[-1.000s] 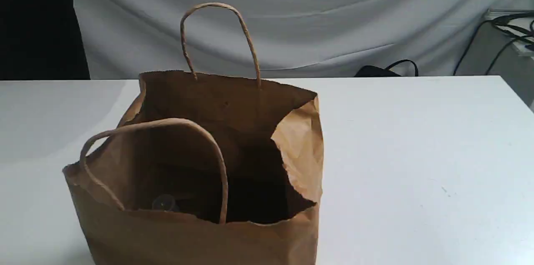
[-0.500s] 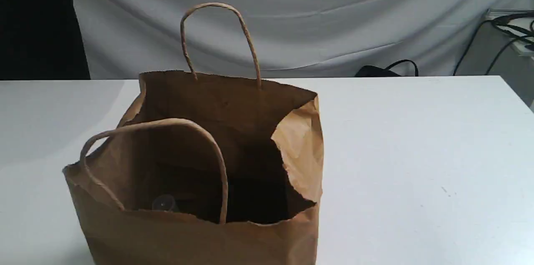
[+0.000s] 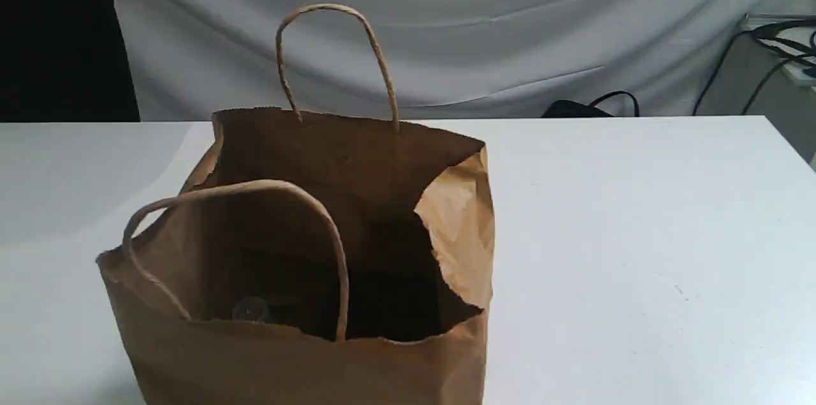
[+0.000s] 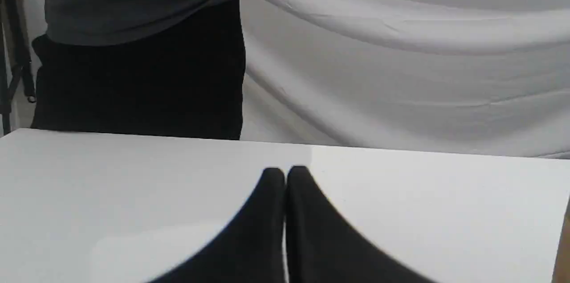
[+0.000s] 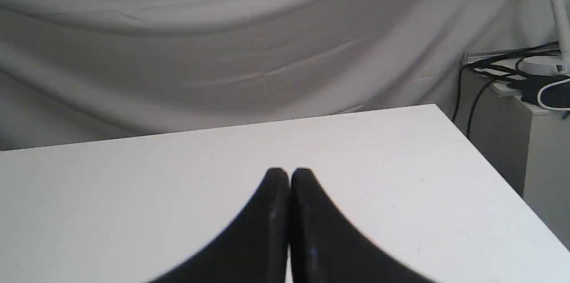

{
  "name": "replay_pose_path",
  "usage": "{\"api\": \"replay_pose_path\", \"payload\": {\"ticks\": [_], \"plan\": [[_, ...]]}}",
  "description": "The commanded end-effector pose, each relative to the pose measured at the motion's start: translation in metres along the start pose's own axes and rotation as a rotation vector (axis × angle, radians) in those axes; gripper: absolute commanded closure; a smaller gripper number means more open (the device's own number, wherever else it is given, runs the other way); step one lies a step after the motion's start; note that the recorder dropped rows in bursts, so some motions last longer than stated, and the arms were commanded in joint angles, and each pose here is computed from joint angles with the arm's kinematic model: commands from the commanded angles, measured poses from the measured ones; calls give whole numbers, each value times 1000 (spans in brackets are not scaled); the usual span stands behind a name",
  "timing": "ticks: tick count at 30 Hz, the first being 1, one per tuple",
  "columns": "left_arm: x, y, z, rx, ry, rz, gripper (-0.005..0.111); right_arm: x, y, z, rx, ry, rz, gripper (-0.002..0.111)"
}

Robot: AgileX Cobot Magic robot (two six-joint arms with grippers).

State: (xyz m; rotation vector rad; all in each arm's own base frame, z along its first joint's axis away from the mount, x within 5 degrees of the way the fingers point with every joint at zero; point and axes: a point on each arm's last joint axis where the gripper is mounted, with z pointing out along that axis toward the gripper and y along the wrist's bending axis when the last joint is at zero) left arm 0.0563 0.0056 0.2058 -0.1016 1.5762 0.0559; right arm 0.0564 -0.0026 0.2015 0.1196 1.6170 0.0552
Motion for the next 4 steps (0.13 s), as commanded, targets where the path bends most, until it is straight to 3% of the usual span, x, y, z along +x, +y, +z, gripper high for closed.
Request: {"api": "replay_pose_path", "payload": {"ticks": [1,4], "plan": [[1,0,0,-1,0,-8,107,1,0,0,4,-2,1,108],[1,0,0,-1,0,-8,107,1,0,0,4,-2,1,108]]}}
